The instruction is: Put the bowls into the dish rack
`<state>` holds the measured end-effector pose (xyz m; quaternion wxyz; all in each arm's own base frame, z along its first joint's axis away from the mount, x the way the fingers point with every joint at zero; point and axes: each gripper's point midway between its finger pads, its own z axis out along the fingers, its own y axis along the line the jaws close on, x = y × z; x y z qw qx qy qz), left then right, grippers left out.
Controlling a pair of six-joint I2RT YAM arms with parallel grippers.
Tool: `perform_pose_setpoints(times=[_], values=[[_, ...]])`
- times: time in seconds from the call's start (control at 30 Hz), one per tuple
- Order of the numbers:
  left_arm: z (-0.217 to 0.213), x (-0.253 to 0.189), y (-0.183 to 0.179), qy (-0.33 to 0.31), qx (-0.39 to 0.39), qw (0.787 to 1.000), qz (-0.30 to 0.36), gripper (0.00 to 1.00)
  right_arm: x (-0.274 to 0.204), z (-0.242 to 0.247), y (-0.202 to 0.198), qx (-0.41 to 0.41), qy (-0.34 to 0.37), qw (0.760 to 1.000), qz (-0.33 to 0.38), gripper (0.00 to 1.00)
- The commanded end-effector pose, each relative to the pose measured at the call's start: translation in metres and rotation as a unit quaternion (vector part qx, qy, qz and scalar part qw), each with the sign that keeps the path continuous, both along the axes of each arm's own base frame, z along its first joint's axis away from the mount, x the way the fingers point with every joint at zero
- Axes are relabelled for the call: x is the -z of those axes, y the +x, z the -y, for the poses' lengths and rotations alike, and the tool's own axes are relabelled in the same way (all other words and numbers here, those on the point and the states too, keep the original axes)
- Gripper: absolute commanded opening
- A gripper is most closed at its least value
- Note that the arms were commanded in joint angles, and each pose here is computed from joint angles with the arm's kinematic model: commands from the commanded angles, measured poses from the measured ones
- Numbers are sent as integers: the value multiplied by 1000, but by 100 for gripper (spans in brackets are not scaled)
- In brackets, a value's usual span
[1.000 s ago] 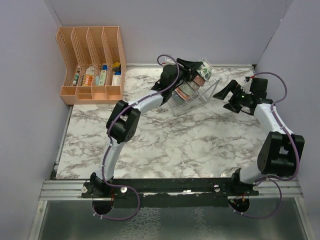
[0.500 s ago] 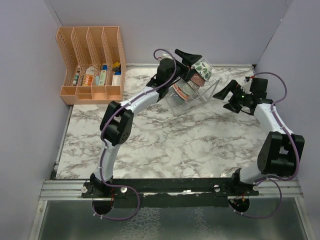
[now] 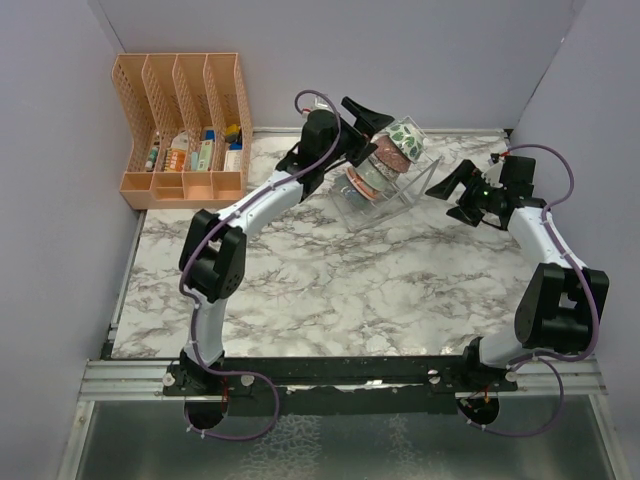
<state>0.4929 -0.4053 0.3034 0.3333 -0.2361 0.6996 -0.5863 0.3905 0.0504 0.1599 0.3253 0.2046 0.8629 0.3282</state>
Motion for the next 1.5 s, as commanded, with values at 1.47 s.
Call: perform_pose_setpoints(times=[1.47], values=[[-225,-42,-100,525,-130,841,27,99,-118,-36,-7,-67,-126,981,133,100]])
